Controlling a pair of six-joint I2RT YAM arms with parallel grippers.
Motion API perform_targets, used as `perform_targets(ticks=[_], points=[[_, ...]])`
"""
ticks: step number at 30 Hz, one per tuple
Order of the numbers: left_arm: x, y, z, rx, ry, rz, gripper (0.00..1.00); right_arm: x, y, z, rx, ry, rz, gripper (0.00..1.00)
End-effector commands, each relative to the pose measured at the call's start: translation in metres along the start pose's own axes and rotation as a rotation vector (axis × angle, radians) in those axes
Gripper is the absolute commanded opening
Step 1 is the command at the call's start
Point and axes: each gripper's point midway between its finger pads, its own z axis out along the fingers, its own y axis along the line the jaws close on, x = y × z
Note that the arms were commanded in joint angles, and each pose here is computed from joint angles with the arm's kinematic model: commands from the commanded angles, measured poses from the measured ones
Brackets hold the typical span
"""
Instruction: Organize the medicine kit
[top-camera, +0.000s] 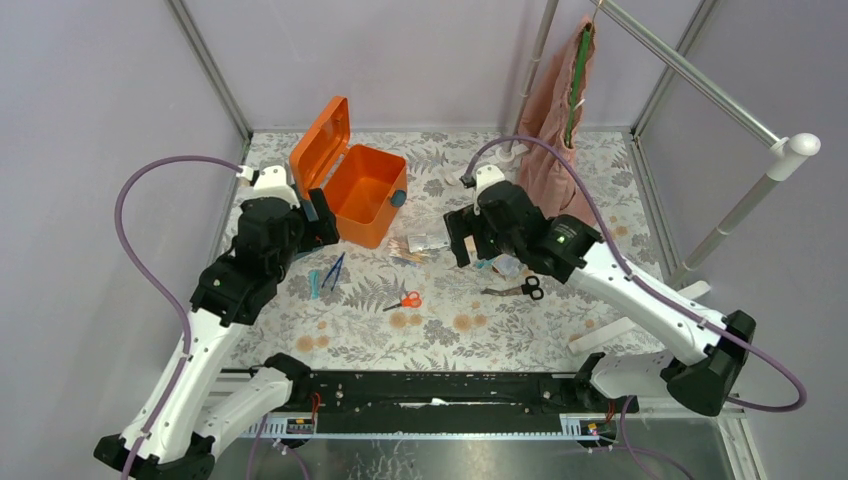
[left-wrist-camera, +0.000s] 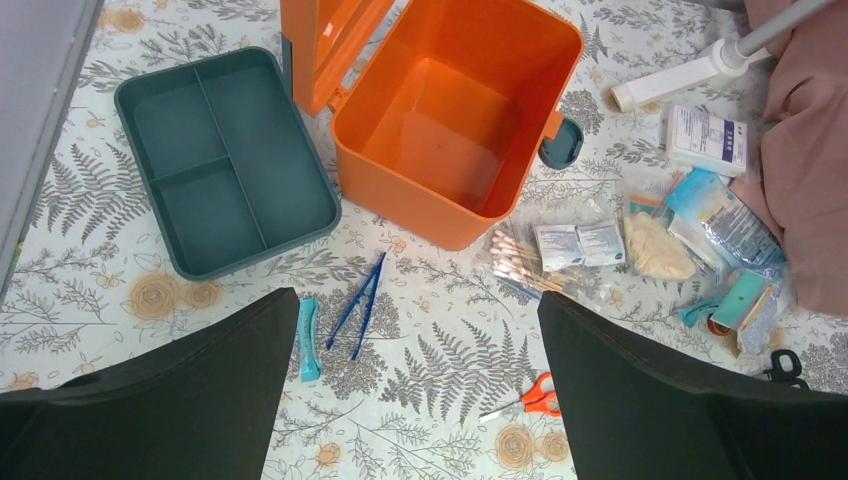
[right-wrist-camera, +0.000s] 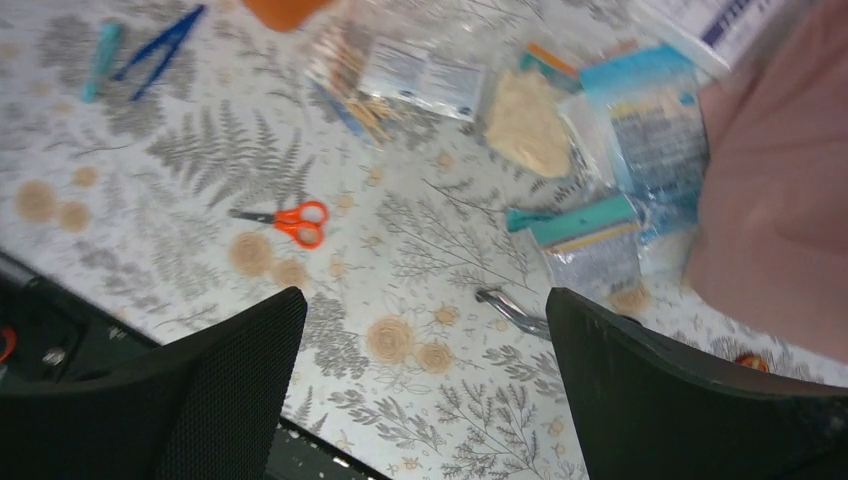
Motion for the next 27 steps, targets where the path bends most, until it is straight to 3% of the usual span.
perform_targets(ticks=[1, 6, 13, 19, 27], points=[[-0.005, -0.01, 0.005, 0.043, -0.039, -0.04, 0.99, 0.008, -0.025, 0.02, 0.181, -0.024, 0.11, 1.0], [0.006, -0.014, 0.015, 0.051, -0.008, -0.036, 0.99, 0.028, -0.04, 0.04, 0.294, 0.025, 0.128, 1.0], [0.017, -0.013, 0.023, 0.045, 0.014, -0.023, 0.99, 0.068, -0.068, 0.074, 0.306, 0.237, 0.09, 1.0], [0.019, -0.009, 0.022, 0.031, 0.009, -0.02, 0.99, 0.09, -0.101, 0.088, 0.266, 0.266, 0.146, 1.0], [0.025, -0.011, 0.027, 0.033, 0.036, -0.013, 0.99, 0.126, -0.128, 0.11, 0.34, 0.293, 0.142, 1.0]])
